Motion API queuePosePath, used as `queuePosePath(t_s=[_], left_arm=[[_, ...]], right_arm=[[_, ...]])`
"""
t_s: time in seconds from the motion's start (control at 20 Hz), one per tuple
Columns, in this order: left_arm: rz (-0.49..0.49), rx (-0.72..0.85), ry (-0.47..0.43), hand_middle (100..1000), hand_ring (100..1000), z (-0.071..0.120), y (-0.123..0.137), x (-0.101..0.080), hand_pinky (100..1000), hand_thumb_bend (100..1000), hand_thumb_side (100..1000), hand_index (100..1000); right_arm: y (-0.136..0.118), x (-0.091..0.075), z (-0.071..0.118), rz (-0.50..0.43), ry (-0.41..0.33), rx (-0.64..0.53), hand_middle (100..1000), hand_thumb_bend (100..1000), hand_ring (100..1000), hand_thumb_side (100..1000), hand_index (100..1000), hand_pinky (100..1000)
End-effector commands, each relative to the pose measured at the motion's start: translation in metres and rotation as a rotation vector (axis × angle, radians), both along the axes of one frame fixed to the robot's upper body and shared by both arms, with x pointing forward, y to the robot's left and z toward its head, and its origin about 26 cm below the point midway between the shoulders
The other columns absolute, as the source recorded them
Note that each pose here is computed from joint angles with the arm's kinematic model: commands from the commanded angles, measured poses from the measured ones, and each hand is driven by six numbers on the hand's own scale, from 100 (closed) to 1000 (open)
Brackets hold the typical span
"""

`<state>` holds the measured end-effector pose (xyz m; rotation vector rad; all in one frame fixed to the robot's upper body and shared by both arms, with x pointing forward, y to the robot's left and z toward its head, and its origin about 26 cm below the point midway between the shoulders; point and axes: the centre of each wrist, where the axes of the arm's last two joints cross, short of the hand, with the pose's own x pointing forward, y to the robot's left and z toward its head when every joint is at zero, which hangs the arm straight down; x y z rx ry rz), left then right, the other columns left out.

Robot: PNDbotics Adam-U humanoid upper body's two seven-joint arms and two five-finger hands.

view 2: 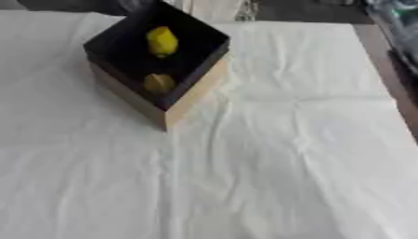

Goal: Pick up objects on the table and place them in the box.

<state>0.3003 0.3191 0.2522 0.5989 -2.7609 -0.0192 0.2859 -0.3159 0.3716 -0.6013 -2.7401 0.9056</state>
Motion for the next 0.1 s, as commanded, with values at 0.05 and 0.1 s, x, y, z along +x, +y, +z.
queuePosePath(t_s=[0.05,0.1], left_arm=[[0.037,0.018,-0.049,721,773,0.0125,0.0064,-0.0053,811,173,571,920],[0.043,0.015,-0.054,721,773,0.0129,0.0067,-0.0054,811,176,568,919]], right_arm=[[-0.0091,-0.0148,0.0071,0.058,-0.117,0.027,729,100,913,123,833,889],[-0.0125,-0.0143,0.0023,0.06,-0.123,0.039,730,100,915,122,834,891]])
